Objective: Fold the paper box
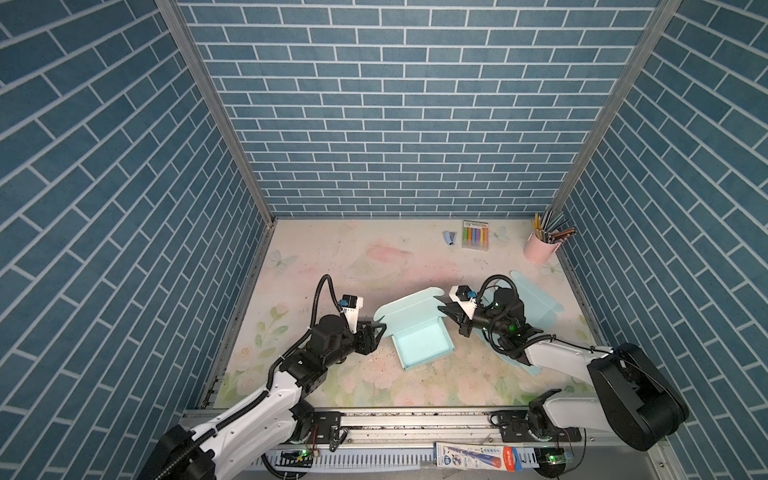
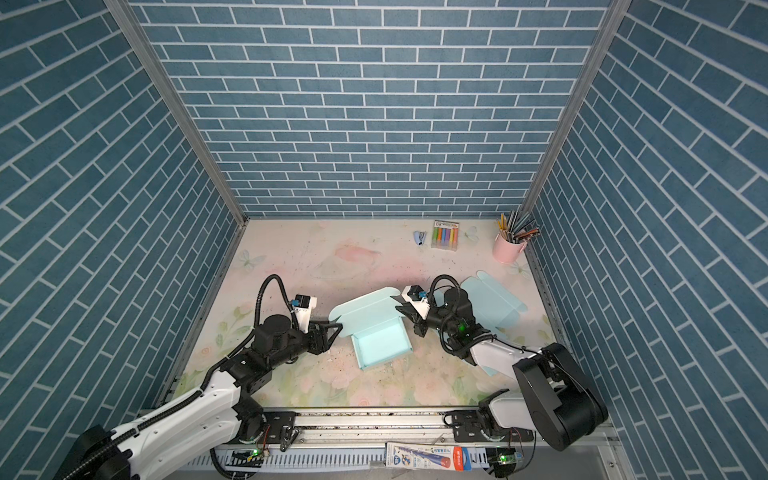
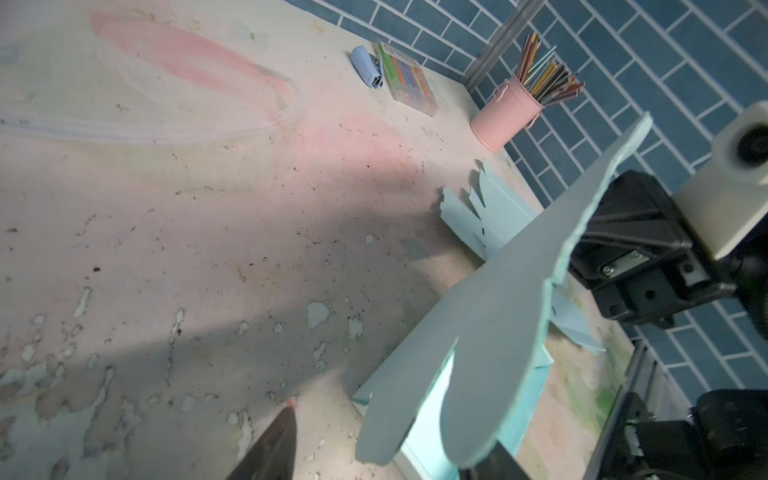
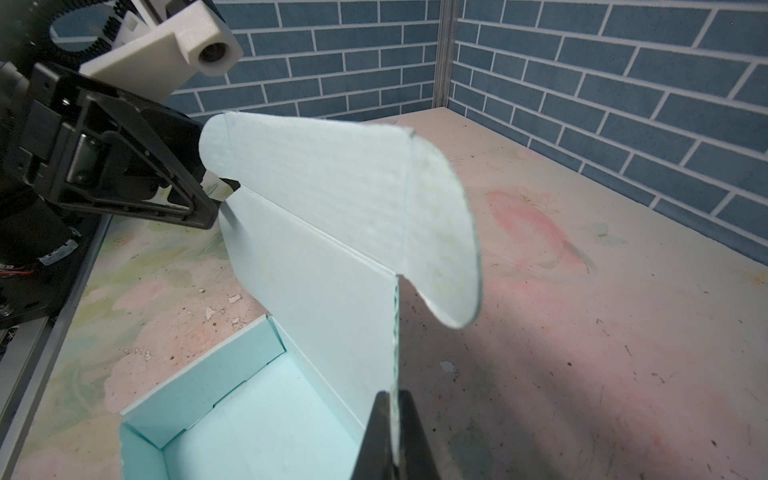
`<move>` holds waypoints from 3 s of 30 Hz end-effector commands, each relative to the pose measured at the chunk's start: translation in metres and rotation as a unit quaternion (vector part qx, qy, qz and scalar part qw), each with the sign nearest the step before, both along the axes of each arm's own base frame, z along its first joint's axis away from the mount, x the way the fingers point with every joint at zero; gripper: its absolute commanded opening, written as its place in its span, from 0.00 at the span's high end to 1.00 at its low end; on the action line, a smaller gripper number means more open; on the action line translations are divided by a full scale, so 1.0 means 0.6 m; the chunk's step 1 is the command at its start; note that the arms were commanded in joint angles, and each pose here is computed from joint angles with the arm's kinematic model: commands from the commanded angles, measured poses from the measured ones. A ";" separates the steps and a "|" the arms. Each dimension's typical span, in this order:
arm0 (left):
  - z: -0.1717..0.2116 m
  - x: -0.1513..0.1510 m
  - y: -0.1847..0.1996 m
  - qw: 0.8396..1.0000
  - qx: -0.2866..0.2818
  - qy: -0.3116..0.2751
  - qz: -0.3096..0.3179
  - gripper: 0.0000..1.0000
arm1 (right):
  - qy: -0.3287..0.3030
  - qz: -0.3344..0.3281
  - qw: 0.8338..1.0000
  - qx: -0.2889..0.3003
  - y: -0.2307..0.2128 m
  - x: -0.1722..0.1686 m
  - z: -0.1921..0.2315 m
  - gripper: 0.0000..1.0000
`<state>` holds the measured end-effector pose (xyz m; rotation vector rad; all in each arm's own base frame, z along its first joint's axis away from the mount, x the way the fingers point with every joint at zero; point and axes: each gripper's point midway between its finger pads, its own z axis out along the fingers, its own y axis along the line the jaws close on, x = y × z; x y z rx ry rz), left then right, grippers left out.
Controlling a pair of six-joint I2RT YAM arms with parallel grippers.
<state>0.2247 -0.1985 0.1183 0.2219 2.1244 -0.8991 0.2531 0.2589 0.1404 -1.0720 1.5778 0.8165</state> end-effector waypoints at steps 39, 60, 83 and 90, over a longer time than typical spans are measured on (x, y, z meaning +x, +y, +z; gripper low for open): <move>0.102 0.065 -0.034 0.991 0.073 -0.110 0.036 0.99 | -0.036 0.010 0.999 -0.019 0.065 -0.016 0.053 0.92; 0.094 0.101 -0.049 0.982 0.080 -0.164 0.050 0.99 | -0.024 0.031 0.999 -0.021 0.091 -0.052 0.048 0.92; 0.082 0.096 -0.068 0.978 0.094 -0.179 0.043 0.98 | -0.020 0.033 0.999 -0.018 0.091 -0.066 0.044 0.92; 0.082 0.096 -0.071 0.978 0.088 -0.183 0.039 0.98 | -0.025 0.015 0.999 -0.012 0.083 -0.063 0.053 0.92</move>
